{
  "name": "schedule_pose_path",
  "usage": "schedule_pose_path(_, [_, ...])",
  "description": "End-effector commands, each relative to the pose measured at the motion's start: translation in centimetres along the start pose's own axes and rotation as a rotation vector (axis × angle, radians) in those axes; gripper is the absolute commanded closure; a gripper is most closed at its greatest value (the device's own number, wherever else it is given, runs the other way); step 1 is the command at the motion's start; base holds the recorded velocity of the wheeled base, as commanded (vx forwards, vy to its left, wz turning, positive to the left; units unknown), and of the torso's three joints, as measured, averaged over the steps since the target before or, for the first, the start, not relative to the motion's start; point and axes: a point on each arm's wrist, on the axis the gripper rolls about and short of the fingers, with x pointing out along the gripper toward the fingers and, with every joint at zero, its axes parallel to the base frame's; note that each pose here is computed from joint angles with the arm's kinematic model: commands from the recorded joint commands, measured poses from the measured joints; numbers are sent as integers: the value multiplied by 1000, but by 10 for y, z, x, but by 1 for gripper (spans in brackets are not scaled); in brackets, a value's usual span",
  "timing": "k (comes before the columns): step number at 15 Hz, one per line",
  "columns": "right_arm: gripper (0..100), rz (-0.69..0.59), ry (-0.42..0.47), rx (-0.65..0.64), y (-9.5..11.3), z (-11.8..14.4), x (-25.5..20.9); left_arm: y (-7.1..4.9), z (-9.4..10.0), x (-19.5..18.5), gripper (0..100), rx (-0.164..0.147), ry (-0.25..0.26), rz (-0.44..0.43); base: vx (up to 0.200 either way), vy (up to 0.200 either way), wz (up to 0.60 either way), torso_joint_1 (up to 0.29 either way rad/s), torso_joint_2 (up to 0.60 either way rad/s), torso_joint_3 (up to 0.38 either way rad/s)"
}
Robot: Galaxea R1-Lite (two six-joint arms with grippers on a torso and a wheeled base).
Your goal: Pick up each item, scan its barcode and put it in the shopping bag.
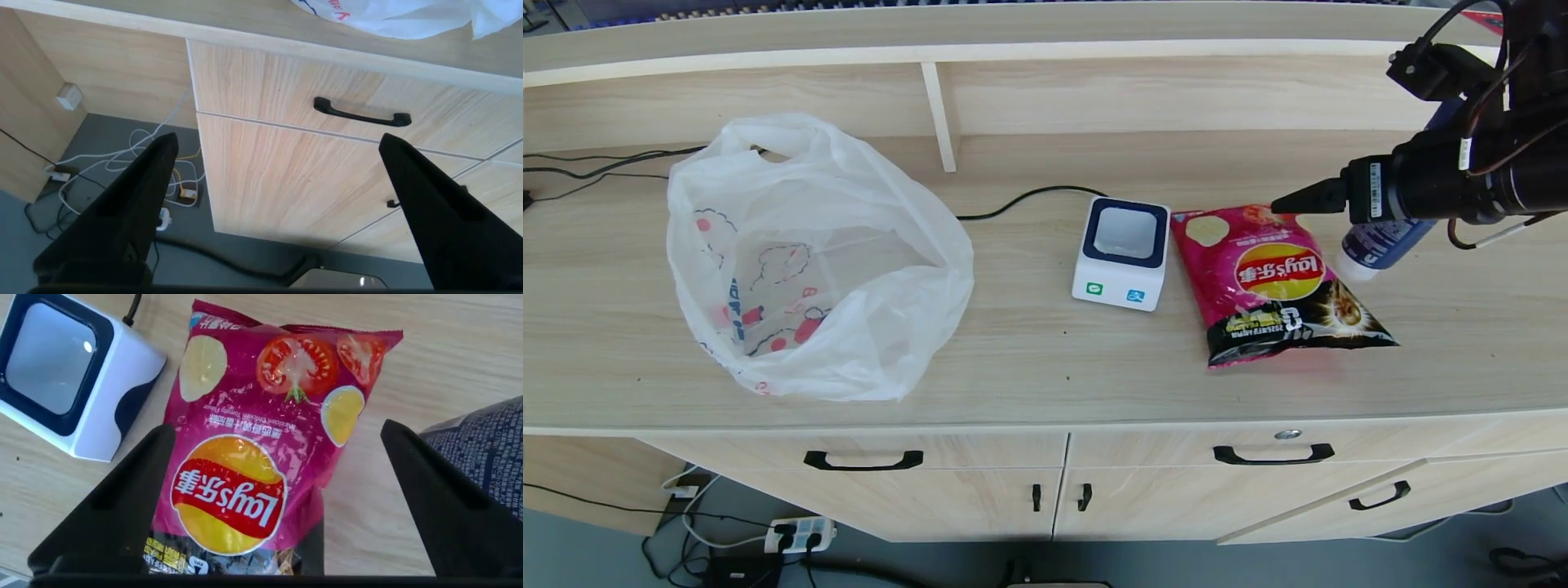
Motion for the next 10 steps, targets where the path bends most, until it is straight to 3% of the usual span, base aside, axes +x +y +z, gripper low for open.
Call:
schedule_pose_path(1, [0, 13, 16, -6, 5, -2, 6, 0, 0, 0, 0, 0, 0, 0, 0, 0, 0, 0, 0, 0])
schedule_pose_path(8, [0, -21, 62, -42, 25, -13, 6, 0, 0, 0, 0, 0, 0, 0, 0, 0, 0, 0, 0, 0])
schedule_pose_path(10, [0, -63, 114, -98, 45, -27, 13, 0, 0, 0, 0, 0, 0, 0, 0, 0, 0, 0, 0, 0])
